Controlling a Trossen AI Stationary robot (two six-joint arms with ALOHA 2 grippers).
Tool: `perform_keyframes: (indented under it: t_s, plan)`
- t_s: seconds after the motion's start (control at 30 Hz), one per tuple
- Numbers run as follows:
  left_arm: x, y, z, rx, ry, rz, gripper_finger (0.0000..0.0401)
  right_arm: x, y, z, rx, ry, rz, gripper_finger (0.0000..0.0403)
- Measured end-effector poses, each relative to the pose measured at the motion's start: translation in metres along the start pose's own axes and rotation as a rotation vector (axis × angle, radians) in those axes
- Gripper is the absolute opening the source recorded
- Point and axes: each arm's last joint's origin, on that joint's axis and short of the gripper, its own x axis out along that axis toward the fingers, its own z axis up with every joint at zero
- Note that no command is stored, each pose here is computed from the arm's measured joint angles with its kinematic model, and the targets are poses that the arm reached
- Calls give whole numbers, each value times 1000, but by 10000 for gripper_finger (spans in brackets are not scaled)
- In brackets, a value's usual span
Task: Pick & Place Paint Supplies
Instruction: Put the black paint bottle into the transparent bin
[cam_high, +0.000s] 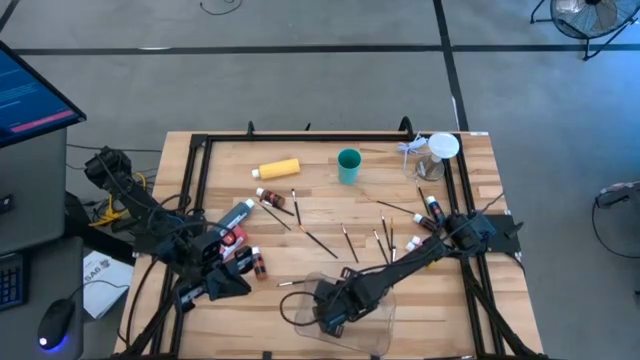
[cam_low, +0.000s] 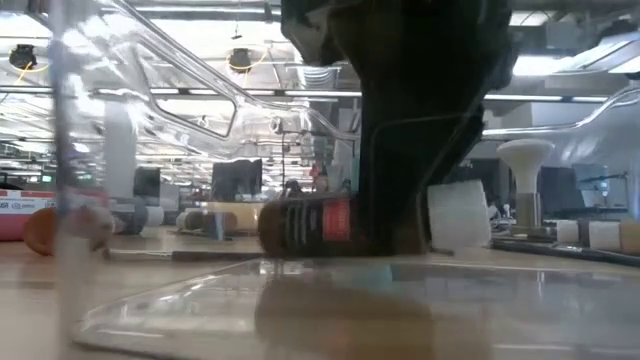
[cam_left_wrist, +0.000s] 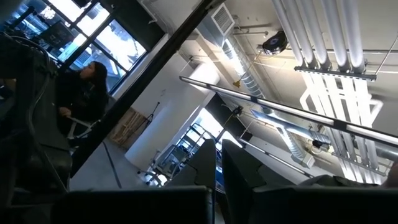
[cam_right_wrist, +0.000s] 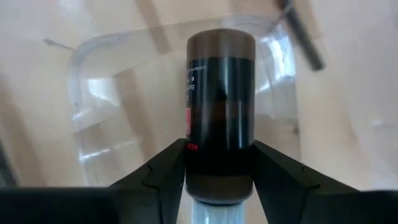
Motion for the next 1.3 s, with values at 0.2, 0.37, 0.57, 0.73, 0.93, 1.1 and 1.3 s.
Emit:
perform_keyframes:
  t_s: [0.2, 0.37, 0.57, 0.73, 0.93, 1.1, 1.3]
  plan:
    - [0, 0, 0, 0, 1, -1, 2, 0, 1, 0, 12, -3, 5, 214]
    - [0, 0, 0, 0, 1, -1, 2, -7, 1, 7, 18, -11, 9, 234]
    - [0, 0, 0, 0, 1, -1, 2, -23, 2, 23, 27, -72, -13, 224]
    - [0, 0, 0, -2, 0, -1, 2, -39, 0, 35, 41, -93, -45, 191]
    - [-1, -2, -1, -7, 7, -9, 2, -51, 7, 38, 34, -59, 30, 103]
    - [-2, -5, -3, -3, 16, -19, 2, -47, 19, 20, -8, -24, 32, 10]
    - [-3, -7, -6, 4, 20, -7, 2, -35, 24, 16, 1, -11, 24, 7]
